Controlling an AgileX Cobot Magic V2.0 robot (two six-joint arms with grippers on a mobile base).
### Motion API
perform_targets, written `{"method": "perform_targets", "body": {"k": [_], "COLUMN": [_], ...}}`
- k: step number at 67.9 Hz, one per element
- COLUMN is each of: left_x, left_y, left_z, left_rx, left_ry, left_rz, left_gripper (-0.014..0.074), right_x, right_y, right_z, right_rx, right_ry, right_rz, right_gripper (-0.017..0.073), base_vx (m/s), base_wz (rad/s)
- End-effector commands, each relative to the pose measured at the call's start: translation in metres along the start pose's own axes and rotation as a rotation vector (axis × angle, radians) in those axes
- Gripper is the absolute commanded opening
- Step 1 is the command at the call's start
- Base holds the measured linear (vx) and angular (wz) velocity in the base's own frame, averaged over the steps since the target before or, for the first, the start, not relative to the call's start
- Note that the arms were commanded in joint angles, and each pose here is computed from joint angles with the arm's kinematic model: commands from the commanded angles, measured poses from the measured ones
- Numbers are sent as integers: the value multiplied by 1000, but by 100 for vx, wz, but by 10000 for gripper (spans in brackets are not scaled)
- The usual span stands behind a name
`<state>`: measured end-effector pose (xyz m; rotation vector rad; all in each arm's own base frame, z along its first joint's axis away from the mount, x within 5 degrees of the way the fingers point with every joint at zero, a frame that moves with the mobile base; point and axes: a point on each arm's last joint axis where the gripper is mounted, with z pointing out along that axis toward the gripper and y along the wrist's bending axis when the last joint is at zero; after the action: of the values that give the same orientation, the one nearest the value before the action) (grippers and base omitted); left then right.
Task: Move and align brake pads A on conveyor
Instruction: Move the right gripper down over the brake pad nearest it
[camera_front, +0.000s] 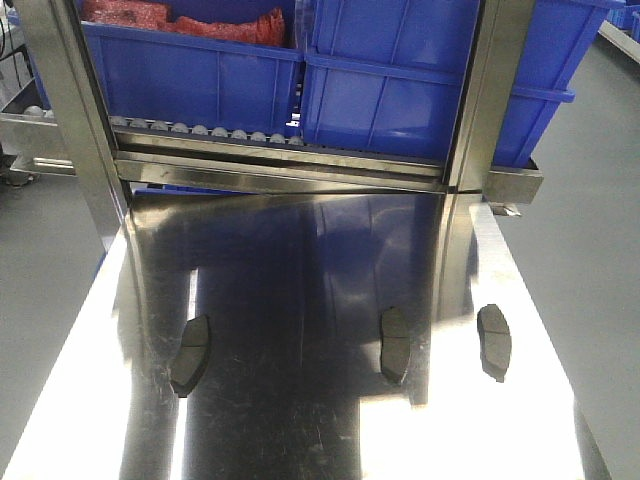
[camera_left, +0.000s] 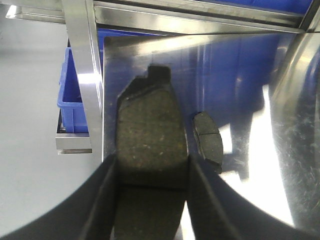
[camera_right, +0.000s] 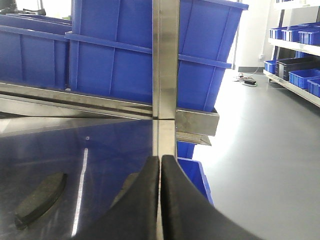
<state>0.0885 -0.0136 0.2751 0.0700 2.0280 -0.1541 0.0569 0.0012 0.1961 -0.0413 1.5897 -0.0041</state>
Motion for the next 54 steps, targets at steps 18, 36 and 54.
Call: {"method": "perform_targets", "body": {"k": [18, 36, 54], "left_x": [-16, -16, -16], "left_y": [-1, -1, -1], "left_z": [-4, -4, -4], "left_rx": [10, 10, 10], "left_ry": [-117, -117, -117], "left_rz": [-4, -4, -4], "left_gripper": [-6, -6, -6], "right_x": [-66, -113, -108], "right_y": [-2, -3, -1], "right_z": [-12, 20, 68], "right_rx": [2, 1, -15], "right_ry": [-323, 13, 608], "right_rz": [48, 48, 73], "right_gripper": [-12, -12, -12], "base_vx": [0, 0, 0], "base_wz": [0, 0, 0]}}
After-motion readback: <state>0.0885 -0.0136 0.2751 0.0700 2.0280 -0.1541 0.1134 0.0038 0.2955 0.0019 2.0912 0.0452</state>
